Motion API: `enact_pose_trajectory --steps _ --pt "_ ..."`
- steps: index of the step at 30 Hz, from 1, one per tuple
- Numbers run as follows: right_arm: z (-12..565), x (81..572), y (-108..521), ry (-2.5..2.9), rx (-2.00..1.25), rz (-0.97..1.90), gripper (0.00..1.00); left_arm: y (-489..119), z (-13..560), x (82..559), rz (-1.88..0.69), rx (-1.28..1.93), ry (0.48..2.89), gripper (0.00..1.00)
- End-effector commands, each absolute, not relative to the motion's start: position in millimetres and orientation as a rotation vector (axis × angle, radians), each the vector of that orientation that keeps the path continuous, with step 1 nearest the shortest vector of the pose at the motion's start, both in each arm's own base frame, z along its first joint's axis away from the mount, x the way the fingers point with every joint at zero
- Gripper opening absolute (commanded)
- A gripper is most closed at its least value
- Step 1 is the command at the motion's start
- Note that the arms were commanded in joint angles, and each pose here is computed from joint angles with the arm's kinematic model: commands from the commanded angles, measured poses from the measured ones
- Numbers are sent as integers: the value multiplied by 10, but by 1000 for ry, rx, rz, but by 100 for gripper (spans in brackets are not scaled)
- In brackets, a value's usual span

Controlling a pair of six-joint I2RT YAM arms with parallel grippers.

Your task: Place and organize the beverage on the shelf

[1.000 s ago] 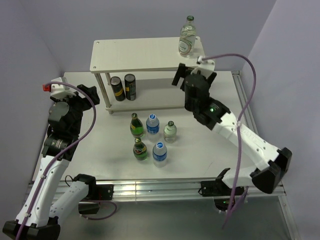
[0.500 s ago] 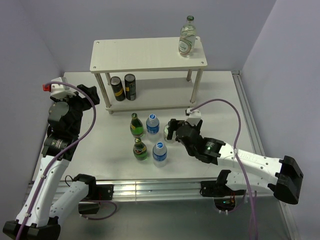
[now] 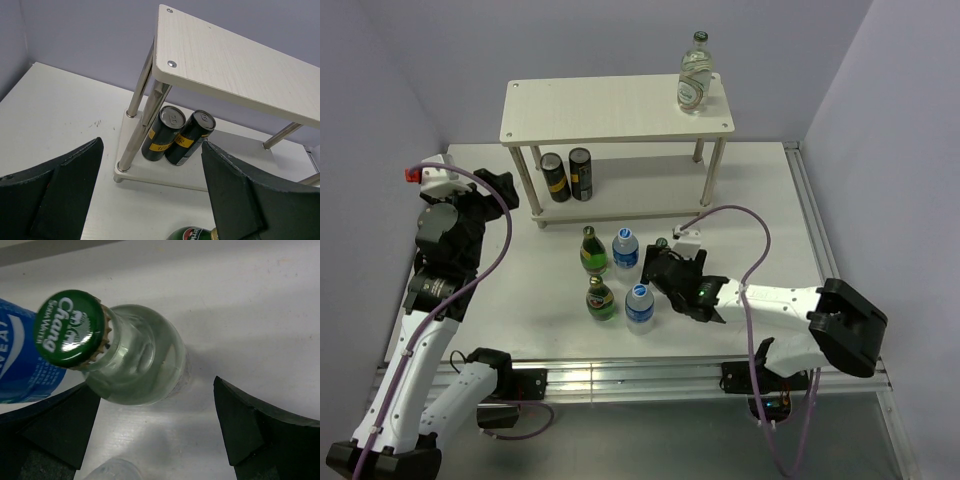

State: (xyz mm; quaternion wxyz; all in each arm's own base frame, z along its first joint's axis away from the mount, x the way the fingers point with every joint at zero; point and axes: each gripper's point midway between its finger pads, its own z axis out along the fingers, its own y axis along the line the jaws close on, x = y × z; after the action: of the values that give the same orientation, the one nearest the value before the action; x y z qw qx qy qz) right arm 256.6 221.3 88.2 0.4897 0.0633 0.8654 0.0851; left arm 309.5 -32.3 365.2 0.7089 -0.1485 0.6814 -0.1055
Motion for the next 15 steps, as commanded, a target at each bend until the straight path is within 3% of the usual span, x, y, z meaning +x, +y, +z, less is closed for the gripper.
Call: enact_pose_trajectory --steps 1,15 --pt "926 2721 2166 2033 244 175 99 -347 3744 3095 -248 -305 1486 86" --pt "837 2950 2045 1837 341 129 97 -380 3718 3133 -257 -295 1497 86"
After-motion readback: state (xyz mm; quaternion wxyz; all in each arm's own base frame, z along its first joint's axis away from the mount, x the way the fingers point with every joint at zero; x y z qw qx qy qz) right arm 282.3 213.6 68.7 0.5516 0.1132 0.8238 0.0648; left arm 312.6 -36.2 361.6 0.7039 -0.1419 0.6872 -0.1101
